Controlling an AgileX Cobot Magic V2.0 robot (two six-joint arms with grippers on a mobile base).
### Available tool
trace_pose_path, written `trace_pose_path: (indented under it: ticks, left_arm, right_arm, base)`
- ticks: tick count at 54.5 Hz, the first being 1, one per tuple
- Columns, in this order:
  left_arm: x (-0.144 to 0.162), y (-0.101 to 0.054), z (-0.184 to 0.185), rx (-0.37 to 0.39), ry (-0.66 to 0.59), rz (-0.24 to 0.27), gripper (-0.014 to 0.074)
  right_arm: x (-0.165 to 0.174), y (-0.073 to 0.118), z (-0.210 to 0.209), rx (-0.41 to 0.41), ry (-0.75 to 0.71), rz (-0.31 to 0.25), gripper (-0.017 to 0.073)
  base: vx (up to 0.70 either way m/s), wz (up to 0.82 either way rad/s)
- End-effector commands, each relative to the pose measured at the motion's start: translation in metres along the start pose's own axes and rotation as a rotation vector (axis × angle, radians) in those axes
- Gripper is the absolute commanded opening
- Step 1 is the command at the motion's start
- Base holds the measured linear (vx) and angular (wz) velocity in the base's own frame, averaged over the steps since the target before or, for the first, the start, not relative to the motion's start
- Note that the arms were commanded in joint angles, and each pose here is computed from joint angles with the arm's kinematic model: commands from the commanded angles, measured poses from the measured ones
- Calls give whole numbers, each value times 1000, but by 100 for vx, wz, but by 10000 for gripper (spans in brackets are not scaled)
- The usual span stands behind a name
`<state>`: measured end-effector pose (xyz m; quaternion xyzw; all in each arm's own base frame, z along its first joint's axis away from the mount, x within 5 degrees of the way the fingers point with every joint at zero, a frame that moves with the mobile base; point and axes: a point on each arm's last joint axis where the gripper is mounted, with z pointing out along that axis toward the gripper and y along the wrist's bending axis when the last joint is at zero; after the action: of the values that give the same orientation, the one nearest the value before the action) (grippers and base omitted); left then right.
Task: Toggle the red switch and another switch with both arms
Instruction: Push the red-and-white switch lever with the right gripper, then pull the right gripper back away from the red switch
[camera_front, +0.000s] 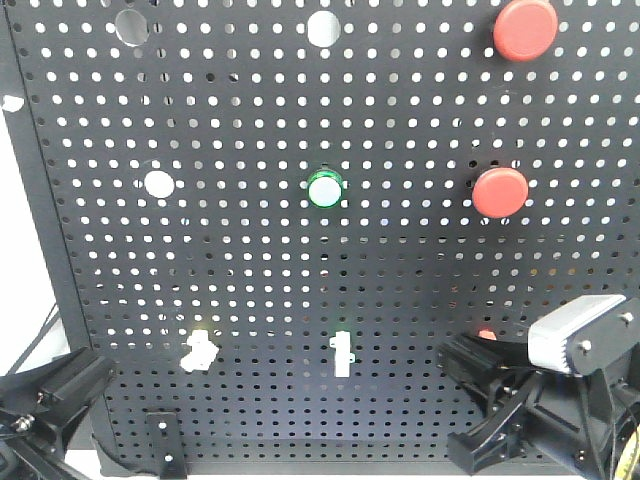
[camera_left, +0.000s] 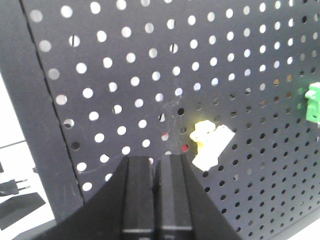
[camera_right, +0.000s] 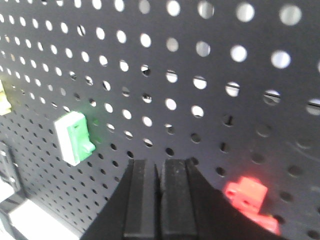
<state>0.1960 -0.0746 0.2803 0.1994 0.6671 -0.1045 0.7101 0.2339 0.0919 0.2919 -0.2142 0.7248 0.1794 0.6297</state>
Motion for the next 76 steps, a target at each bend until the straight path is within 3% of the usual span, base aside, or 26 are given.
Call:
trace_pose_path:
  ticks: [1, 13, 22, 35, 41, 53, 76]
  left_arm:
    - [-21, 2, -1, -10, -134, -13, 1]
    - [-21, 2, -1, -10, -138, -13, 1]
    - [-21, 2, -1, -10, -140, -13, 1]
    - [-21, 2, -1, -10, -139, -13, 1]
    - [-21, 2, -1, -10, -139, -13, 1]
    - [-21, 2, -1, -10, -139, -14, 1]
    - [-21, 2, -1, -10, -138, -14, 3]
  right_arm:
    - [-15, -1, -1, 6, -54, 24, -9]
    - [-4, -2, 5, -2, 23, 81, -9]
    - [-10, 5, 2, -71, -25, 64, -9]
    - [-40, 17, -24, -139, -202, -10, -9]
    - [-53, 20, -43, -104, -248, -57, -9]
    - [-61, 16, -66, 21, -237, -87, -9]
    - [-61, 15, -67, 36, -228, -83, -9]
  base:
    - [0, 0]
    - [0, 0]
    - [0, 0]
    - [0, 0]
    - [0, 0]
    - [0, 0]
    - [0, 0]
